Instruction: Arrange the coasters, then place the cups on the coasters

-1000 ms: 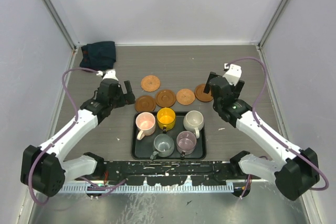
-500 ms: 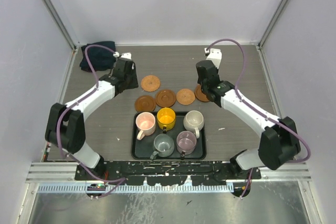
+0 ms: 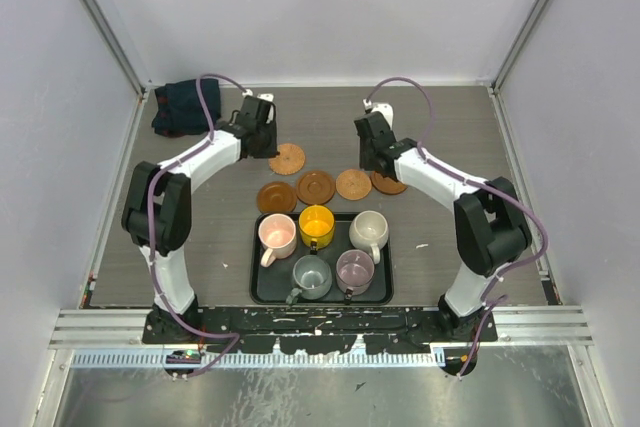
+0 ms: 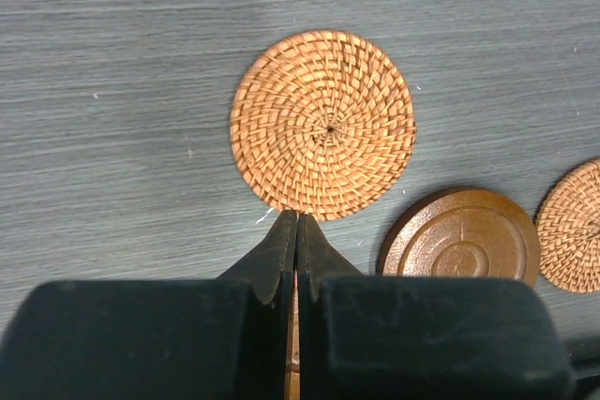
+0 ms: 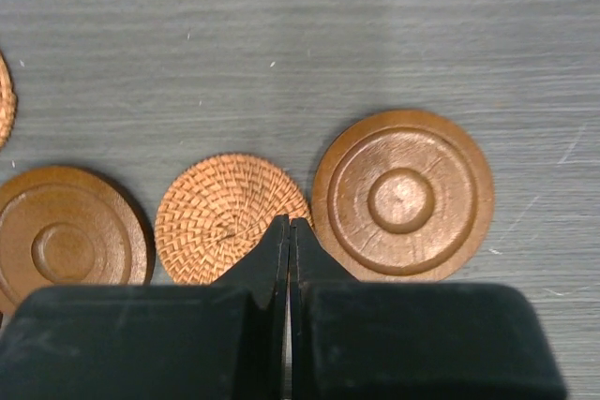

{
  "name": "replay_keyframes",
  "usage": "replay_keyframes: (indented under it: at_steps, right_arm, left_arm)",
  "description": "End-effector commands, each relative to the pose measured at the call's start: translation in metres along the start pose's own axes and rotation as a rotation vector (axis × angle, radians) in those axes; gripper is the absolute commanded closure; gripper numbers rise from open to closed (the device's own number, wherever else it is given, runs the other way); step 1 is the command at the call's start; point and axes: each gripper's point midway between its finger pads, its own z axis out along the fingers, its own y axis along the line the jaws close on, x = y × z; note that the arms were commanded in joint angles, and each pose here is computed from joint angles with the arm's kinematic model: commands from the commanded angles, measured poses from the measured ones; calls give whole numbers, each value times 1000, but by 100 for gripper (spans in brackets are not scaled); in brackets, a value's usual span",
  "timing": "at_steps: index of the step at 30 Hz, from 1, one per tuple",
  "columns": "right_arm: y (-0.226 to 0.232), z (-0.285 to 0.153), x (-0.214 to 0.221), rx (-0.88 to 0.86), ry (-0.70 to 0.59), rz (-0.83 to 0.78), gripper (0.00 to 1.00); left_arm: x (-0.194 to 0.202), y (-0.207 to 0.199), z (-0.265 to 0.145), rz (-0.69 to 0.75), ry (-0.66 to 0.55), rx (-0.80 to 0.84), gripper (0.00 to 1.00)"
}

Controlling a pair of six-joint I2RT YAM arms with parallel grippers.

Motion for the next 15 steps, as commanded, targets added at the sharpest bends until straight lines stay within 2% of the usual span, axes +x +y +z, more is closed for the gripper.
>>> replay_keyframes:
  at_steps: [1,8,15]
  right_arm:
    - [24,-2,-1,-108,42,23,99]
    - [51,6,26,-187,146,-5,99]
    - [61,14,44,-170,200,-47,99]
  left_arm:
    - [-4,-8,0,29,23,43,100]
    - [4,0,18,65,67,-20,98]
    - [7,-10,34,96,105,-14,94]
